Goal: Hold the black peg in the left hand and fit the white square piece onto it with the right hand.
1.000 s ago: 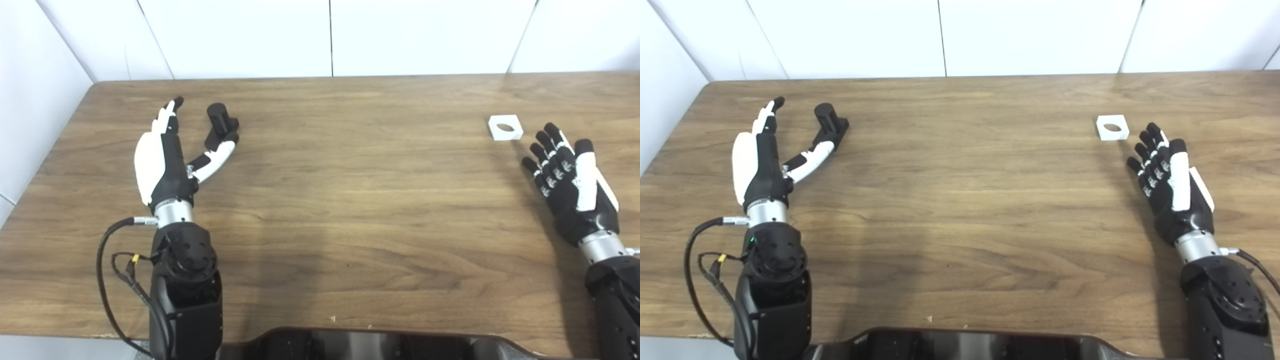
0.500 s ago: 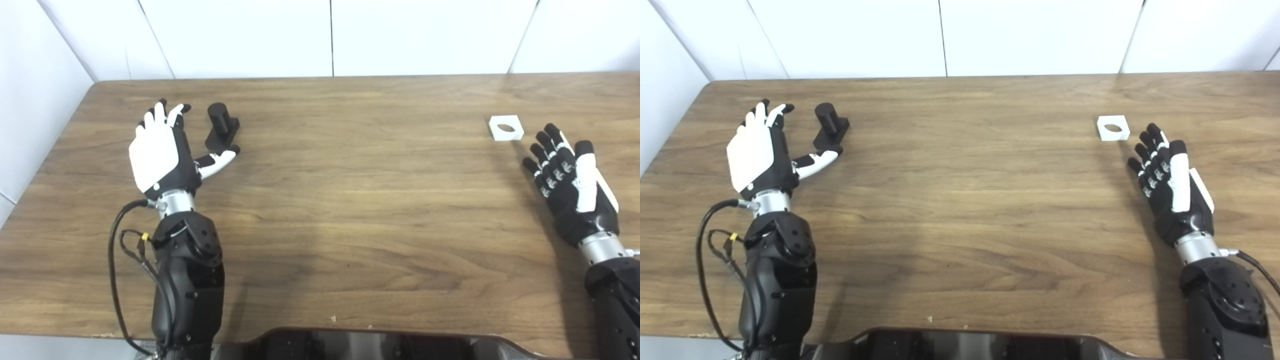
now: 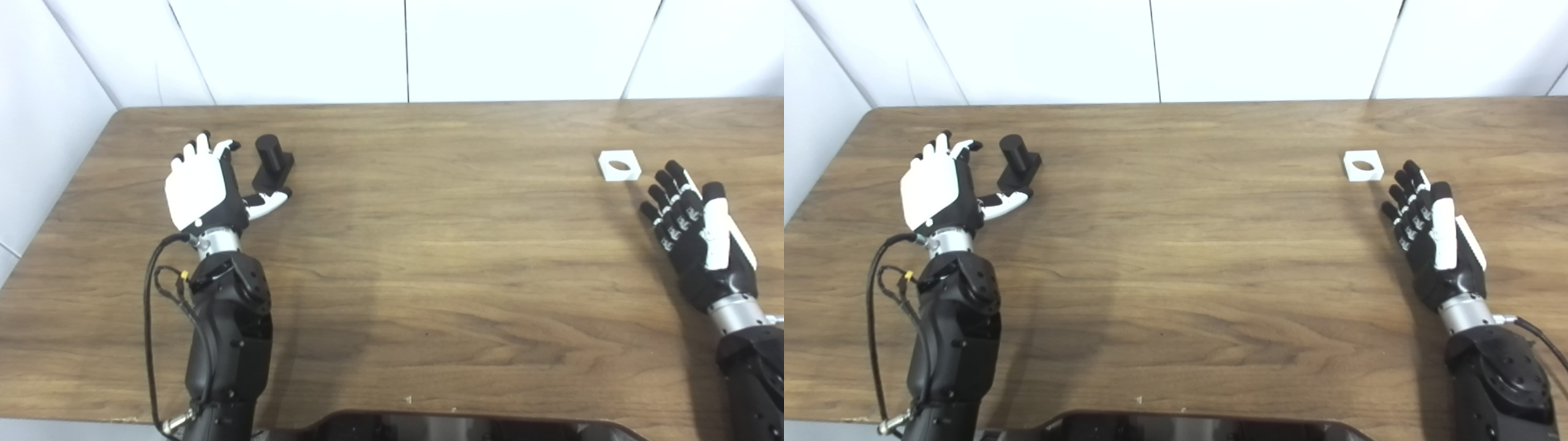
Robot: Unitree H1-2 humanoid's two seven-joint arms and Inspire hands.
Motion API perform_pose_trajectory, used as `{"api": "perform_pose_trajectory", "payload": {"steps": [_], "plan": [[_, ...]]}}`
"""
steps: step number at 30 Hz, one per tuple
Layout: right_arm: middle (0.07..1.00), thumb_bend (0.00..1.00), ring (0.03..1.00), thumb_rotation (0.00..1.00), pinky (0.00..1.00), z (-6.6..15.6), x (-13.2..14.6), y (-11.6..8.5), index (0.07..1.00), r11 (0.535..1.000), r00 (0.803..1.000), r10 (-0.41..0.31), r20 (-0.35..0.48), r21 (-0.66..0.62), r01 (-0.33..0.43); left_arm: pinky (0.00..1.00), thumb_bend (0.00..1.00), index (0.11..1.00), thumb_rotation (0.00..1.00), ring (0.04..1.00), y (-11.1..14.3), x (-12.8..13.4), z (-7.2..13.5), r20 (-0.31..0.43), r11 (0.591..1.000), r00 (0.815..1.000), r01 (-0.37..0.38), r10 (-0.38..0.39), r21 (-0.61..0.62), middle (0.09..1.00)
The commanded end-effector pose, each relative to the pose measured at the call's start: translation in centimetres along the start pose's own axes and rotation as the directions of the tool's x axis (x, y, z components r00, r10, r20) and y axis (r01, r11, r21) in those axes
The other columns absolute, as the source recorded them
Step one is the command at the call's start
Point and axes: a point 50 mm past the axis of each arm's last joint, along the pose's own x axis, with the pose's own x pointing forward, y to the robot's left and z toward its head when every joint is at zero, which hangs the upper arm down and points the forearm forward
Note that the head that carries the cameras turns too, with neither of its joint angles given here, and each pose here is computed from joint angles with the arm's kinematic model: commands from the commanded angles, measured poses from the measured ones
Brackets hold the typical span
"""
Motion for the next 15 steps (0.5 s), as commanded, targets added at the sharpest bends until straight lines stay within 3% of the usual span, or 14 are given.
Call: {"api": "perform_pose_trajectory", "payload": {"steps": [1,15], "plan": [[1.0,0.6,1.0,1.0,1.0,-0.1,0.0,0.1,1.0,1.0,1.0,0.015,-0.005,-0.007,-0.015,1.0,0.8,0.813,0.39,1.0,1.8,1.6,1.0,0.034,0.996,0.996,-0.084,0.083,0.018,0.998],[1.0,0.62,1.0,1.0,1.0,-0.7,-0.3,-0.1,1.0,1.0,1.0,0.018,-0.011,-0.003,-0.018,1.0,0.81,0.823,0.46,1.0,0.8,3.2,1.7,0.051,0.997,0.997,-0.053,0.051,0.056,0.994]]}}
